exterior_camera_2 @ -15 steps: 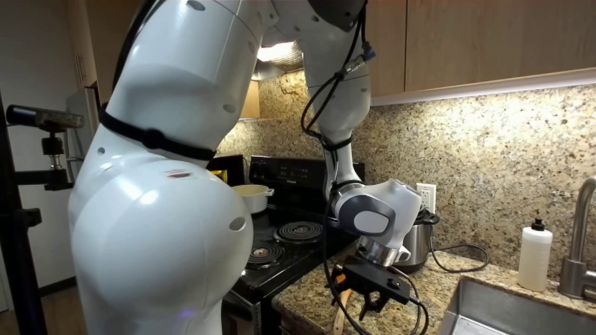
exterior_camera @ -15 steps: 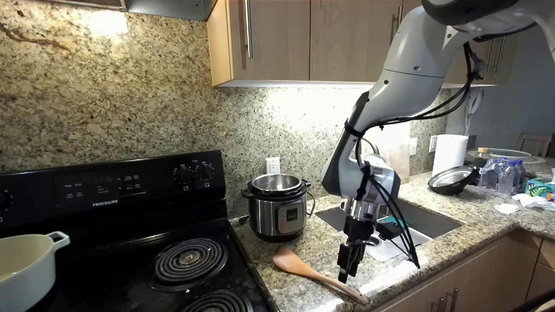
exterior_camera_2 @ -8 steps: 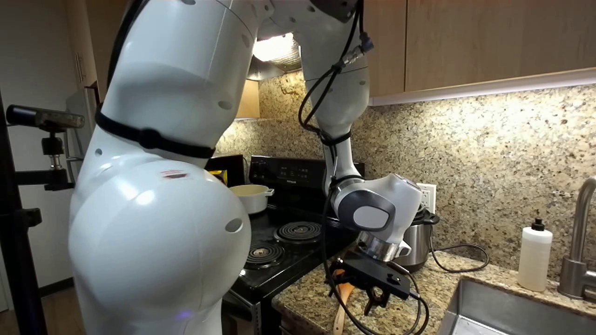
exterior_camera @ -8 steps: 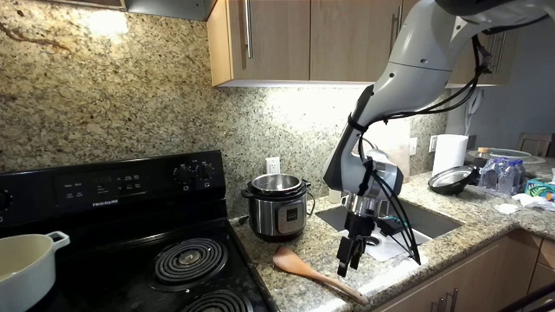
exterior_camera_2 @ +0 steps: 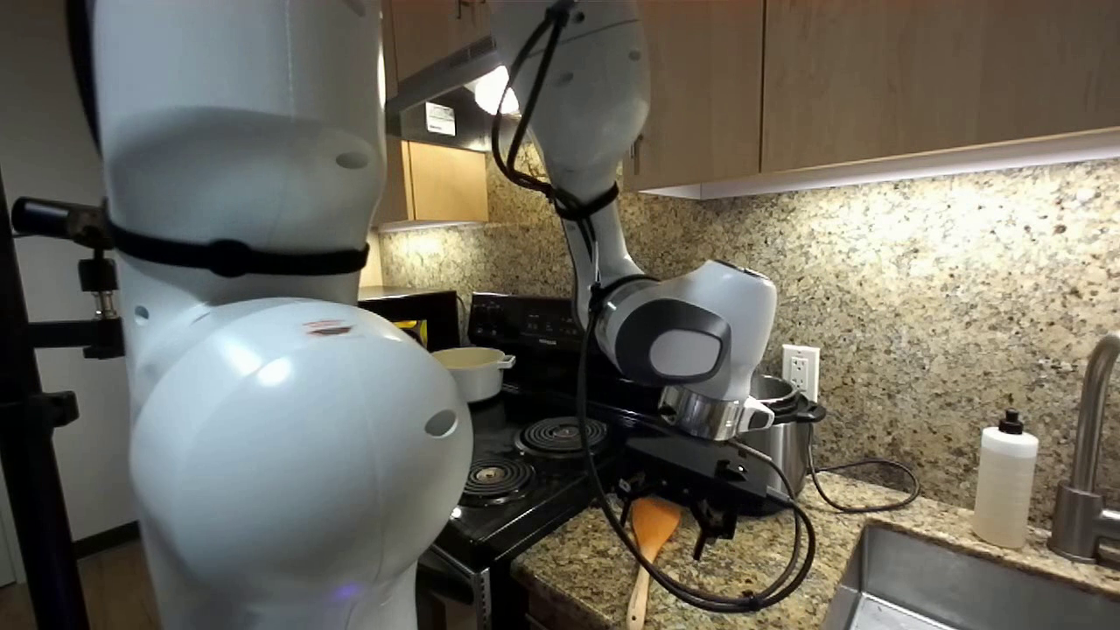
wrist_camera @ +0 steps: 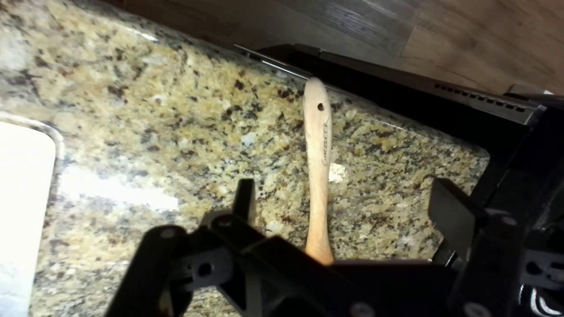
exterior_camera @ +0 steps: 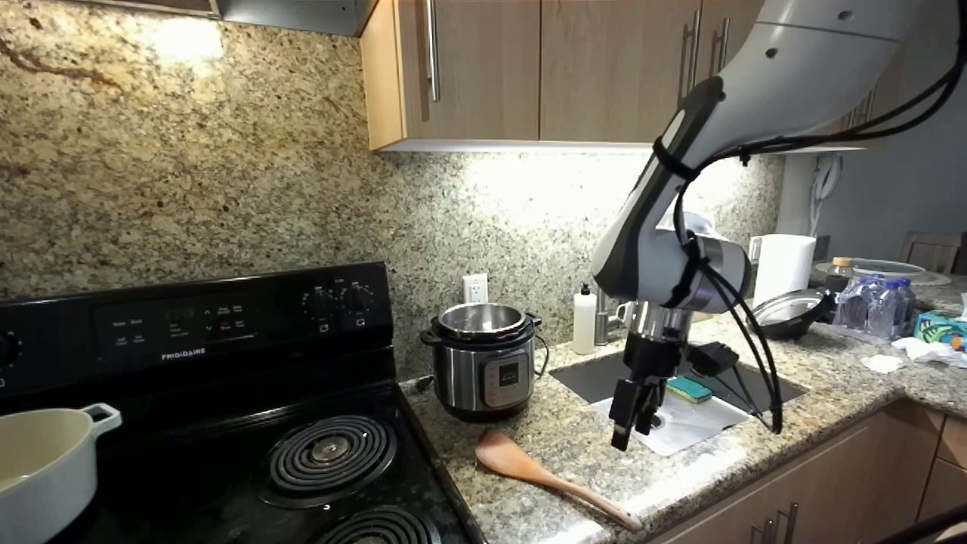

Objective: Remove the wooden spoon from the cooker and pot it on the counter

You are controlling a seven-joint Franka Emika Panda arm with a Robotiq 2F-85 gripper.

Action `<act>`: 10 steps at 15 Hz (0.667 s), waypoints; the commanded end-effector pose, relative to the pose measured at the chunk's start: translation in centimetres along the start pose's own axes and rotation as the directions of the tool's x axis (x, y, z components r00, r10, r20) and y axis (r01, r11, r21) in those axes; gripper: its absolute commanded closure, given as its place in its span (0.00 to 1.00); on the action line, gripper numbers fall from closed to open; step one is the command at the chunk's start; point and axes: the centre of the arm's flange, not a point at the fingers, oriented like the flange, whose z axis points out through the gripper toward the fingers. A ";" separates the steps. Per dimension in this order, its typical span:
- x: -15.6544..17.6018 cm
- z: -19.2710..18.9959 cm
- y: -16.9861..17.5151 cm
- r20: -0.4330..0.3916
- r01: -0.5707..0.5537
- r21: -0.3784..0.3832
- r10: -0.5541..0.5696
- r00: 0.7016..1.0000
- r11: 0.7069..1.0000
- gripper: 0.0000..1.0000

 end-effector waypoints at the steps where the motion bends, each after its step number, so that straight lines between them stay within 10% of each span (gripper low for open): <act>1: -2.4 -4.7 -2.5 -0.032 -0.044 -0.141 0.040 0.999 0.989 0.00; 10: 1.3 -11.0 -5.9 -0.059 -0.141 -0.316 0.129 0.990 0.938 0.00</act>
